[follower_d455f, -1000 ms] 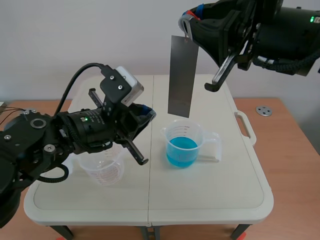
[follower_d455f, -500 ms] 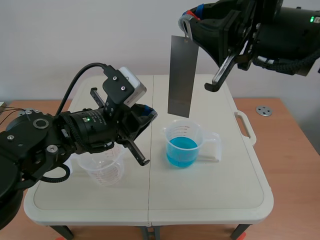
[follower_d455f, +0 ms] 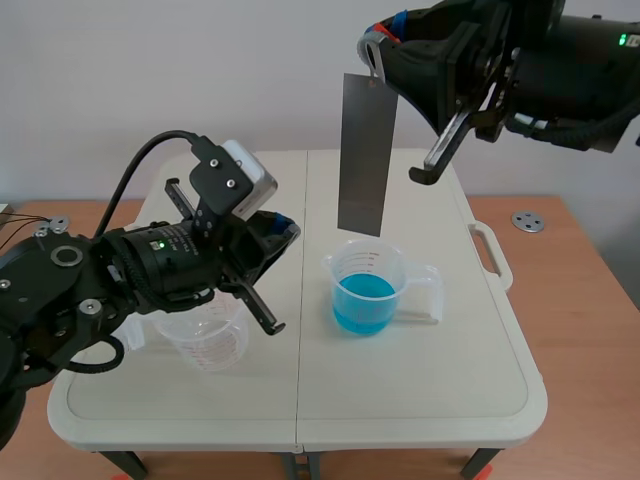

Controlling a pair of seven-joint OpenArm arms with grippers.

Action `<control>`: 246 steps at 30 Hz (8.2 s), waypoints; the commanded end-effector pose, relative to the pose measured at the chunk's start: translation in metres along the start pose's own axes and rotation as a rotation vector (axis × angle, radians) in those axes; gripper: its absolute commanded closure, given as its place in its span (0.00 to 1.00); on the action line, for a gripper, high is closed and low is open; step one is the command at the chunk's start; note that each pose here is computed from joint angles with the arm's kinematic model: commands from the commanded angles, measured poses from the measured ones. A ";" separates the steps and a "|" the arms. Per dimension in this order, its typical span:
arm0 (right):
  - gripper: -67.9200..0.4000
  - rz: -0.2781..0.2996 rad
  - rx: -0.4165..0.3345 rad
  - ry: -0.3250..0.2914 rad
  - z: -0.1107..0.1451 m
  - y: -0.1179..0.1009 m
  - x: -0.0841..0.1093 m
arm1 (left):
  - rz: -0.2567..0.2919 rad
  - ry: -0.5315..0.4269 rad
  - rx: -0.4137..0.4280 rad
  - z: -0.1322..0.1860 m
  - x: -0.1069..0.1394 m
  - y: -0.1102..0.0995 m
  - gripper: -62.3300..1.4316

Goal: Hold the metal plate by the orange handle, dip it into the blue solution, take it out and point at it, then put the plate back in the beaker on the left.
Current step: 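Raise the plate and point at it, then put the plate into the left beaker, then return to the home posture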

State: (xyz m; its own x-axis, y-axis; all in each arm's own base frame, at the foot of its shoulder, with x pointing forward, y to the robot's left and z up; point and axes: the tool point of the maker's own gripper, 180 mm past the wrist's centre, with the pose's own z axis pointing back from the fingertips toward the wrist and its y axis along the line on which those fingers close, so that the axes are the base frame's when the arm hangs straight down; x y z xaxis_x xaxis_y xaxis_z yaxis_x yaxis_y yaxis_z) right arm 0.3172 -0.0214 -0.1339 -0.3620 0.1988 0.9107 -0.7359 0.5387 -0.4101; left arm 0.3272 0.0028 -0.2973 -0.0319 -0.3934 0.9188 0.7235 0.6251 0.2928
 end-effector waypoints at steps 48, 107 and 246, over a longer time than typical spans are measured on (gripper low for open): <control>0.98 0.013 0.007 -0.077 -0.003 -0.005 0.023 | 0.082 0.070 0.200 0.226 -0.019 0.024 0.95; 0.98 -0.002 0.193 -0.160 -0.104 0.082 0.062 | 0.127 0.259 0.405 0.284 -0.056 0.005 0.95; 0.25 -0.187 0.179 0.161 -0.125 0.126 -0.084 | 0.113 0.258 0.422 0.285 -0.055 0.008 0.95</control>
State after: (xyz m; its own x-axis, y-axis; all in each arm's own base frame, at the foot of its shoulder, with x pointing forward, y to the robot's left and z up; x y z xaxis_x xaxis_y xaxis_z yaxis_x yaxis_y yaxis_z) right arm 0.3195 0.1330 -0.2675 -0.1100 0.2726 0.9558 -0.8851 0.4106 -0.2189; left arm 0.1378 0.2214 -0.2770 0.2581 -0.4337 0.8633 0.3776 0.8678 0.3231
